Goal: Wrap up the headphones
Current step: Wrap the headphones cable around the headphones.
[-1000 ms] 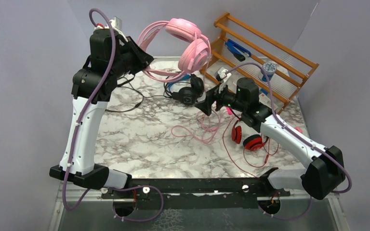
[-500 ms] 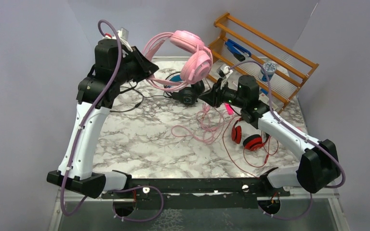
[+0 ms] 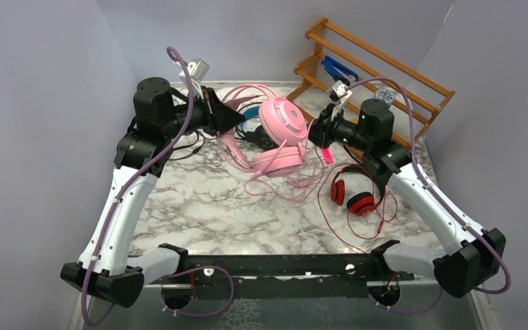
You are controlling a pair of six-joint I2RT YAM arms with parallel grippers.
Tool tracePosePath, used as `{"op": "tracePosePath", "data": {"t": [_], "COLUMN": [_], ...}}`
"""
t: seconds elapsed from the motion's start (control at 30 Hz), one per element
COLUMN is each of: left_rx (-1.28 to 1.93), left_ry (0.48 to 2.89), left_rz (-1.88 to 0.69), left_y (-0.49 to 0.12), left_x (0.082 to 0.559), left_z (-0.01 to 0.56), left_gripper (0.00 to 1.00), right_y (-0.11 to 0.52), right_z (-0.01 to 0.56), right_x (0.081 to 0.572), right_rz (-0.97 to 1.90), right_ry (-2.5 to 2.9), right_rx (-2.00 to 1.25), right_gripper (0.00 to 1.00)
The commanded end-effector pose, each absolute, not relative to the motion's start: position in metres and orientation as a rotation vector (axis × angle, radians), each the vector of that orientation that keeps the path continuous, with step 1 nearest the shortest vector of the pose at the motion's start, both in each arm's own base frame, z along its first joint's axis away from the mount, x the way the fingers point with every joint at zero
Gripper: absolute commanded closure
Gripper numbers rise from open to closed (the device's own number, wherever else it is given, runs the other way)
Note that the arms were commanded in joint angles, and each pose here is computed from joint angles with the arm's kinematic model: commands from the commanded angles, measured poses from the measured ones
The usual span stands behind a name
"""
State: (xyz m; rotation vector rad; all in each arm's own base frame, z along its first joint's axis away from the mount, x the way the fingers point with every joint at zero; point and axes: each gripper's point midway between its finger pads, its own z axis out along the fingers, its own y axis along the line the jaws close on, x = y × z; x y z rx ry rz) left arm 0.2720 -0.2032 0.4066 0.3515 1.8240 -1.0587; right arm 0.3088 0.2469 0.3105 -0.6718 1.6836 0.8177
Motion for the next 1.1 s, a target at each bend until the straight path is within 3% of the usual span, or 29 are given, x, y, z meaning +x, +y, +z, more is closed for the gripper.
{"op": "tracePosePath", "data": {"t": [0.0, 0.5, 0.7, 1.07], "left_rx": [0.594, 0.520, 0.427, 0.210], "left_ry": [1.653, 1.575, 1.505, 1.425], "left_rz": [-1.278, -1.482, -1.649, -1.638], "left_y": [-0.227, -0.238, -0.242, -0.232], "left_x": [0.238, 0.236, 0.233, 0.249], "left_z": [0.444, 0.466, 0.479, 0.515], "left_gripper": [1.00, 1.00, 1.00, 1.00], "right_y": [0.259, 0.325, 0.368, 0.408], "right_z": [0.325, 0.350, 0.349, 0.311], "right_x": [0.309, 0.355, 0.355, 0.315], "right_rz": [0.882, 1.246, 1.387, 1.539], "right_ry": [1.646, 1.566, 1.549, 1.547], "right_rx": [-0.730, -0.691, -0.671, -0.649], "right_gripper": [0.88, 0.88, 0.87, 0.85]}}
